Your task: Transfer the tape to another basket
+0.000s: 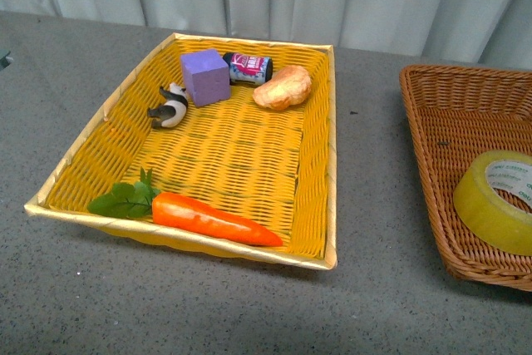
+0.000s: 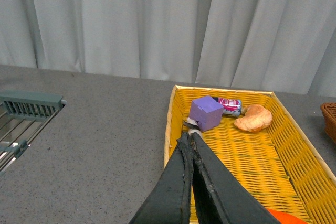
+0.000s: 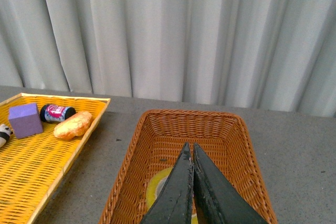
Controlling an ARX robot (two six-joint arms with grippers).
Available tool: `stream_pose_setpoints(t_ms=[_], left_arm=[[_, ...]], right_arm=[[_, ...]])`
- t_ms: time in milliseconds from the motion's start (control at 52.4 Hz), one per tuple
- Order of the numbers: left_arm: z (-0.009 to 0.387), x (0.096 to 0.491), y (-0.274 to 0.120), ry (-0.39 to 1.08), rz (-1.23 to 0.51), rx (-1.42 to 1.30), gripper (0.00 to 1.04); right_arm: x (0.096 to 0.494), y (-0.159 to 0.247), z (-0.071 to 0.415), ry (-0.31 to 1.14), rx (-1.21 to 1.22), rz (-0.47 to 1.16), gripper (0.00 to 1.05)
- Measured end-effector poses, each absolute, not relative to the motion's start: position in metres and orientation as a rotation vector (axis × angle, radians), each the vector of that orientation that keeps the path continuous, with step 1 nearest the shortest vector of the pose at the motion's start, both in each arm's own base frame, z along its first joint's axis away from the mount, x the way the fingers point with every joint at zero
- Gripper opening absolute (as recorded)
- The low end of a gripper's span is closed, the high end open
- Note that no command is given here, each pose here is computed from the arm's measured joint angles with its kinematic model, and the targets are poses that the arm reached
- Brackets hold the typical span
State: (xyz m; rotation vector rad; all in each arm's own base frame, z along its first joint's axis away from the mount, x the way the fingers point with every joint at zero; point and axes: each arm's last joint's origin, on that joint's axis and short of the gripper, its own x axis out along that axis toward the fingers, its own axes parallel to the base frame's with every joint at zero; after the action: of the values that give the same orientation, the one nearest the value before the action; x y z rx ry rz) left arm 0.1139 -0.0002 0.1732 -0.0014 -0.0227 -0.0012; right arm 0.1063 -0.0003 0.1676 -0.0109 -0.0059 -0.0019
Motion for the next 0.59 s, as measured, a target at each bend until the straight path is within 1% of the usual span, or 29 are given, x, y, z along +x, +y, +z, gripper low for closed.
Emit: stream_pose_setpoints(t_ms=[76, 172, 344, 401, 458, 592], left_arm=[[0.173, 0.112, 0.0, -0.023, -0.001, -0.001, 0.04], [0.173, 0.111, 0.0, -0.022, -0.002, -0.001, 0.04], [0.172, 0.107, 0.0, -0.021, -0.002, -0.001, 0.04], [0.168, 0.1, 0.0, 0.01, -0.003, -0.002, 0.04], [0.17, 0.097, 0.0, -0.015, -0.003, -0.002, 0.04], [0.17, 0.097, 0.0, -0.015, -0.002, -0.001, 0.04]], right_arm=[[0.101, 0.0, 0.163, 0.027, -0.011, -0.001, 0.01], [0.098, 0.0, 0.166, -0.006, -0.011, -0.002, 0.01], [0.098, 0.0, 0.165, -0.002, -0.011, -0.002, 0.01], [0.098, 0.0, 0.165, -0.002, -0.011, -0.002, 0.01], [0.098, 0.0, 0.165, -0.002, -0.011, -0.002, 0.01], [0.098, 0.0, 0.165, -0.003, -0.011, -0.002, 0.01]])
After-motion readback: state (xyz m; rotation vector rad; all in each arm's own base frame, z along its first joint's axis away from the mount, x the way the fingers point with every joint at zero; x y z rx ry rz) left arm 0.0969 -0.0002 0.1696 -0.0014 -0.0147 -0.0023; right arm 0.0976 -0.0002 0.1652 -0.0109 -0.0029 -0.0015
